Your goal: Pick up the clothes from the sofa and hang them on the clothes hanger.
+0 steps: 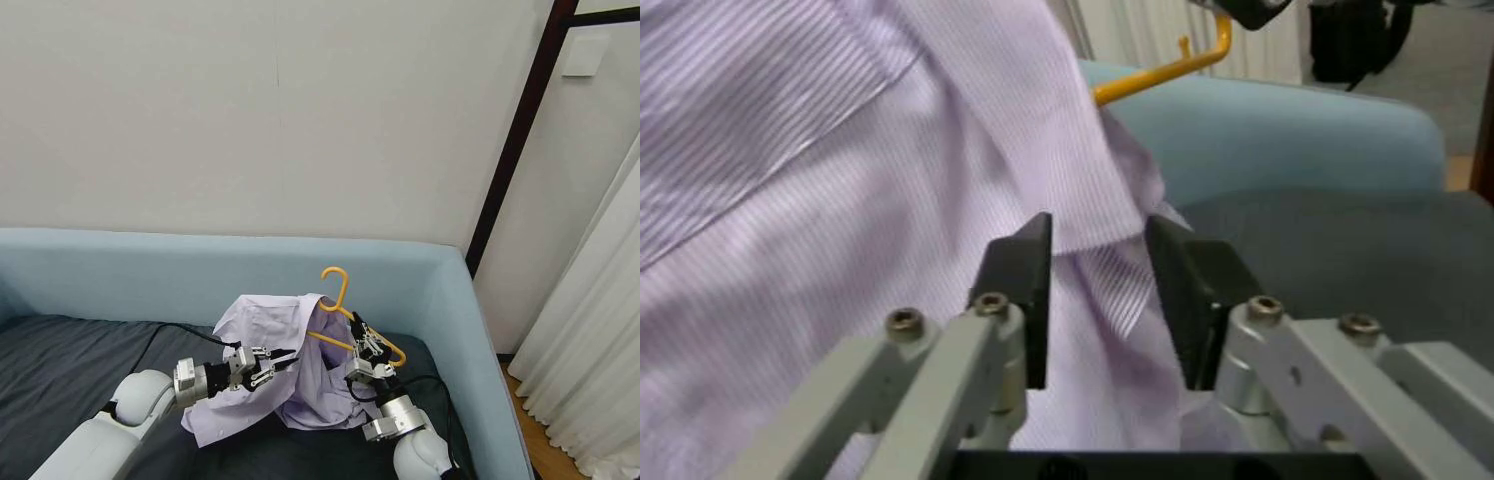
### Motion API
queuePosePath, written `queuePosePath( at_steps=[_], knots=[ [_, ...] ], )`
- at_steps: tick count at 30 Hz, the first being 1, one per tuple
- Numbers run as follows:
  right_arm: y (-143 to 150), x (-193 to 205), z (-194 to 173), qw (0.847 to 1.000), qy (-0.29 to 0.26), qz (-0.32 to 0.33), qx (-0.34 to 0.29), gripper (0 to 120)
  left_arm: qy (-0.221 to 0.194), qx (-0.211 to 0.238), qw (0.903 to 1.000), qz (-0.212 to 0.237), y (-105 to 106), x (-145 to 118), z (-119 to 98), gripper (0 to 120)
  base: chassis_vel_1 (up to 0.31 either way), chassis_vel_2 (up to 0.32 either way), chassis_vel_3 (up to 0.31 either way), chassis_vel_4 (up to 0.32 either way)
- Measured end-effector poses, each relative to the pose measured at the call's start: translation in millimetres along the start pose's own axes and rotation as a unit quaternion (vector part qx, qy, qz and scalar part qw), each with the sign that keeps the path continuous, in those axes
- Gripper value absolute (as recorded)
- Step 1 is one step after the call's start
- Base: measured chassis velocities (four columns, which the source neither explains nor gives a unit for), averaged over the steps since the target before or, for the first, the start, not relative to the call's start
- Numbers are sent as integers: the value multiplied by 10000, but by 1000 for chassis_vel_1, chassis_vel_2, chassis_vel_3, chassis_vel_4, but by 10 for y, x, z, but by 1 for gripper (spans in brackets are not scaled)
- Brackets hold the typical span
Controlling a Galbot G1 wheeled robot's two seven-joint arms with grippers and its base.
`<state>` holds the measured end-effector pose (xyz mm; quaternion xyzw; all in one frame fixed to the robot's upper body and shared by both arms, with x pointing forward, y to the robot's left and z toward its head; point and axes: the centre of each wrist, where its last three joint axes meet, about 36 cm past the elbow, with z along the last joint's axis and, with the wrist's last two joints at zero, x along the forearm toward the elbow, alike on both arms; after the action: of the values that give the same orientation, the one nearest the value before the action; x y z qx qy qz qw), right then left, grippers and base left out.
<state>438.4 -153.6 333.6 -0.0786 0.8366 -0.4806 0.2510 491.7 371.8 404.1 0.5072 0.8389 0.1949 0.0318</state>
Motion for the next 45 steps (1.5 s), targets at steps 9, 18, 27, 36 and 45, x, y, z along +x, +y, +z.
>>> queuePosePath(
  at_steps=[9, 18, 27, 36, 45],
  knots=[
    [11, -73, 2, 9998, -180, 88, 82, 5, -24, -393, 9992, -116, 232, 759, -249, 69, 0, 0, 0, 0],
    [65, -92, -6, 9994, -303, 77, 147, 5, -509, -460, 9975, -146, 904, 997, -756, 98, 0, 0, 0, 0],
    [98, -130, -29, 9989, -406, 22, 235, 5, -213, -56, 9947, 1004, 1665, 512, -675, 100, 0, 0, 0, 0],
    [67, -156, 33, 9987, -374, 53, 341, 5, 247, -103, 9841, 1756, 2163, -40, -879, 100, 0, 0, 0, 0],
    [71, -111, 34, 9985, -386, 86, 372, 5, 843, -30, 9702, 2271, 2308, -175, -852, 91, 0, 0, 0, 0]
  ],
)
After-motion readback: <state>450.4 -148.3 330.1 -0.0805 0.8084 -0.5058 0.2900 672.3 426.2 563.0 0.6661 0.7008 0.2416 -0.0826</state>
